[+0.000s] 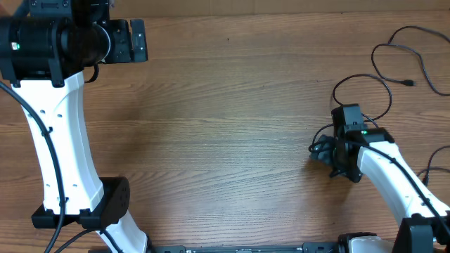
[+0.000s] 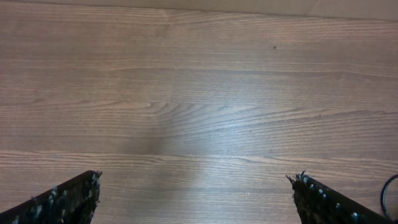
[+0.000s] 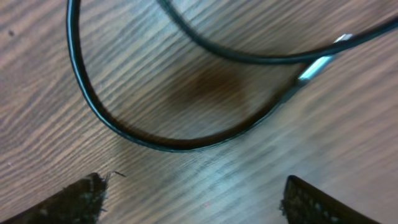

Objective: Untangle cables

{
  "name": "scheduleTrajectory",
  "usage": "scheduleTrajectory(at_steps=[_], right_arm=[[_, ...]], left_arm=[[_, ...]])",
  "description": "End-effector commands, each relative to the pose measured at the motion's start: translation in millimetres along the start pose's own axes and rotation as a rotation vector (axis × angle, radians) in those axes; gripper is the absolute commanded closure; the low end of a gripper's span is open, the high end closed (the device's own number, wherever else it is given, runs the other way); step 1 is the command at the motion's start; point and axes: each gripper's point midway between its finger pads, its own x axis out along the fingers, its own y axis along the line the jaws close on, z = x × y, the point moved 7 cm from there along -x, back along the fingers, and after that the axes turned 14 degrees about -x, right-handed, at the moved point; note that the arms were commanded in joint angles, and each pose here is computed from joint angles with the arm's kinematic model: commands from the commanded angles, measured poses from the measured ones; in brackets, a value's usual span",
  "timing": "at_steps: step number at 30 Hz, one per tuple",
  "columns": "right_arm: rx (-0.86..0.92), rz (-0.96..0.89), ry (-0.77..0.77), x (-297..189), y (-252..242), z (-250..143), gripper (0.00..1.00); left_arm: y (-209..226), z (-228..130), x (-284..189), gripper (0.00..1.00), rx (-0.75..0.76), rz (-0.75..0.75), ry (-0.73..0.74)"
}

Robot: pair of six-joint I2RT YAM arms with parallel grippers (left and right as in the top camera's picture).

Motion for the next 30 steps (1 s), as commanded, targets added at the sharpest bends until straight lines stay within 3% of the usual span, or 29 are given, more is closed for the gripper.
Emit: scheduleTrajectory(at_steps=[1, 9, 18, 30], right_arm=[[-0.061, 0.055, 0.022, 13, 2, -15, 0.08], [-0.060, 0.030, -0.024, 25, -2, -16, 0.00], [0.026, -0.014, -0.089, 37, -19, 6, 0.00], [0.000, 0.157, -0.232, 72, -5, 52, 0.00]], left_arm=[[1, 0, 6, 0.00, 0.009, 0.000, 0.019], [1, 0, 6, 0.01, 0.009, 0.000, 0.019], [1, 0, 6, 0.00, 0.009, 0.000, 0.019], [1, 0, 6, 0.01, 0.009, 0.001, 0.019]])
